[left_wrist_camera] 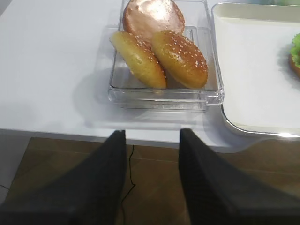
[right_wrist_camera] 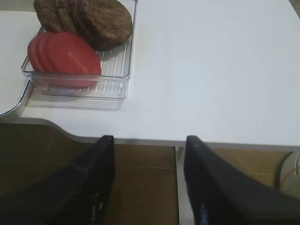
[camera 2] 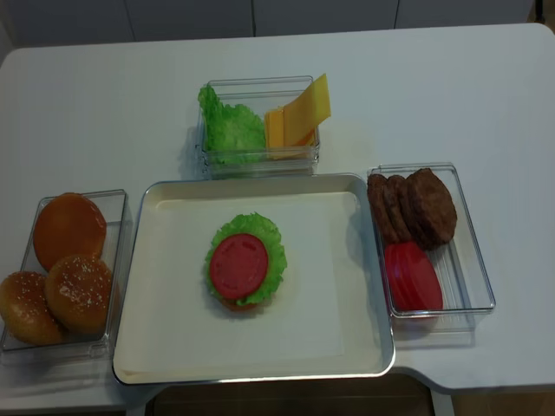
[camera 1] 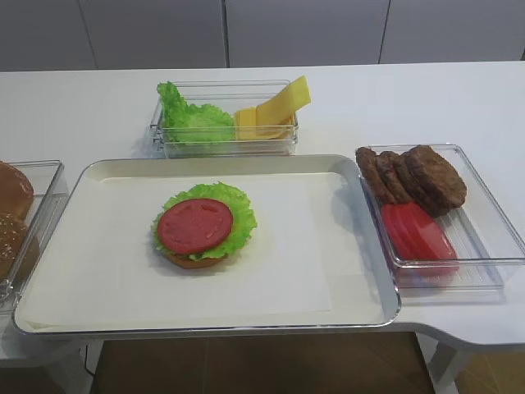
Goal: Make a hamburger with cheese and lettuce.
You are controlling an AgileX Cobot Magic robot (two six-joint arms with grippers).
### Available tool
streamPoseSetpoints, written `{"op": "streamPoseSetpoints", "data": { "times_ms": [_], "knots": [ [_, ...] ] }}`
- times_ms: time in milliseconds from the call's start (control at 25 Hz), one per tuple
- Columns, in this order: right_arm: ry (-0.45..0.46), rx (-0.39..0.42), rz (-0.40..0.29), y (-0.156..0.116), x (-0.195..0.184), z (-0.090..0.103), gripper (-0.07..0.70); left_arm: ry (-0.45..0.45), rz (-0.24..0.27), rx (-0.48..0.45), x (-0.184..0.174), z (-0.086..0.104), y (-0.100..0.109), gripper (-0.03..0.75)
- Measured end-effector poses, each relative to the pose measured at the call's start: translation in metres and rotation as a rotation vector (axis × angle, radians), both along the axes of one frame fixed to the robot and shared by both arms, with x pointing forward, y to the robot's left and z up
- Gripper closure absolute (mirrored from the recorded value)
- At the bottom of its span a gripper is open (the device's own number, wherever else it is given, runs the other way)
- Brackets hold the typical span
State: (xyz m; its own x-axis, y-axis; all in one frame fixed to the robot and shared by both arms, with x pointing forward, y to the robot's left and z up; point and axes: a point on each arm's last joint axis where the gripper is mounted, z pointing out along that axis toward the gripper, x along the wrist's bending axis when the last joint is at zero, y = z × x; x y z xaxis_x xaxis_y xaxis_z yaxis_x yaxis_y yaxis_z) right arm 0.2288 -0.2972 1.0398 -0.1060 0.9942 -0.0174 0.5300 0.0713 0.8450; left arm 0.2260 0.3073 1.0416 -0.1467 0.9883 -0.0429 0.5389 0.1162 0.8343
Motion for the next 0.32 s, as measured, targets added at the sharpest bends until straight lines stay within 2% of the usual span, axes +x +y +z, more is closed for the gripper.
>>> {"op": "streamPoseSetpoints", "data": {
  "times_ms": [320],
  "knots": [
    [0.0,0.0,0.001,0.0001,0.0,0.0,0.266,0.0,0.0,0.0,0.0,0.0,0.0,0.431]
  ]
}}
